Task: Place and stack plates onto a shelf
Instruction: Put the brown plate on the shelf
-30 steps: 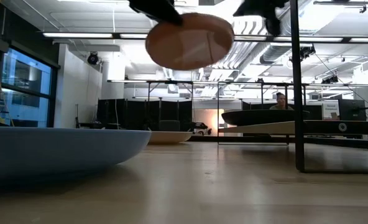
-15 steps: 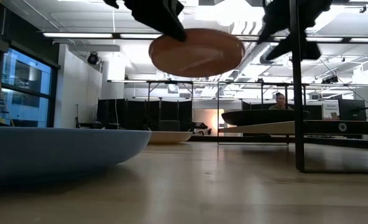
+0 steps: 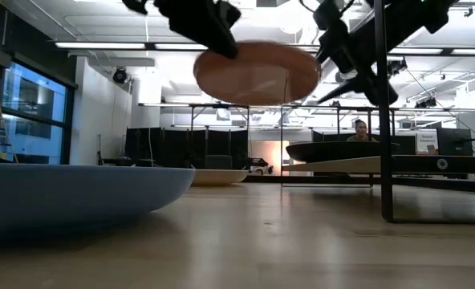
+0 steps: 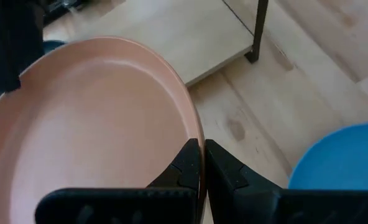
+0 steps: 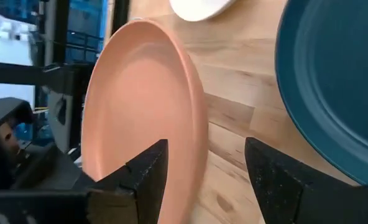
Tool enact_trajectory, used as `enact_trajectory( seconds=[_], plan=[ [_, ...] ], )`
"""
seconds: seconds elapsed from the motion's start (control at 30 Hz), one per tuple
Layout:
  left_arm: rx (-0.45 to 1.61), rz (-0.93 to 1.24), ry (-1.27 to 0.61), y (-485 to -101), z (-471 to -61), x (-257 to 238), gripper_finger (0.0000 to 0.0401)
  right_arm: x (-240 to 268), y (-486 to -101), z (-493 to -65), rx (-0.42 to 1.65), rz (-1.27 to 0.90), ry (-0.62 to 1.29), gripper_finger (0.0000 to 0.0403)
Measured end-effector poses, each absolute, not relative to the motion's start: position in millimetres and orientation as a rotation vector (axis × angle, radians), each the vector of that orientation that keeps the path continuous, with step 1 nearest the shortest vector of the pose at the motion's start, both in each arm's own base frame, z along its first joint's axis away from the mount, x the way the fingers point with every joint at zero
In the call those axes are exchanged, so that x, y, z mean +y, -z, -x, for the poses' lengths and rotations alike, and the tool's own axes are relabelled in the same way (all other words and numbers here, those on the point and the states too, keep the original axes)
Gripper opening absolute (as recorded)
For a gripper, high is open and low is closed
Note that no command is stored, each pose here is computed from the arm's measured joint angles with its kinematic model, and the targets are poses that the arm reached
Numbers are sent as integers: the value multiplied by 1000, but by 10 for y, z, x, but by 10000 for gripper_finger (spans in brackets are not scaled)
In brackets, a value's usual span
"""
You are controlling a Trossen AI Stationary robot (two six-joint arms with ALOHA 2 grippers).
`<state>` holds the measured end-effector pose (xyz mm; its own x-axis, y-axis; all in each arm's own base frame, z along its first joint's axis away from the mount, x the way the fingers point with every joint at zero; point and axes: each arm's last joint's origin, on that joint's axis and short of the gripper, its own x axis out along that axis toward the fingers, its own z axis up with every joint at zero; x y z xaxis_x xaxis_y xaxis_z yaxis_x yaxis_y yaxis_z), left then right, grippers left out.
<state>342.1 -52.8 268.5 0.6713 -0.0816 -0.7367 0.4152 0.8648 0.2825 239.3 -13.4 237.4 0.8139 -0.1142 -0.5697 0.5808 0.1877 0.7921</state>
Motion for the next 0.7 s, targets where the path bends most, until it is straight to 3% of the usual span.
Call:
enact_trajectory(
  seconds=[0.3,0.7],
  plan=[
    [805,-440,298,-2615,-3472,-478,0,-138,-2239,-2473,474,-1325,561,177],
    [796,-458,320,-2611,-3486,-413,0,-170,-2184,-2507,483,-1331,588,16]
  ],
)
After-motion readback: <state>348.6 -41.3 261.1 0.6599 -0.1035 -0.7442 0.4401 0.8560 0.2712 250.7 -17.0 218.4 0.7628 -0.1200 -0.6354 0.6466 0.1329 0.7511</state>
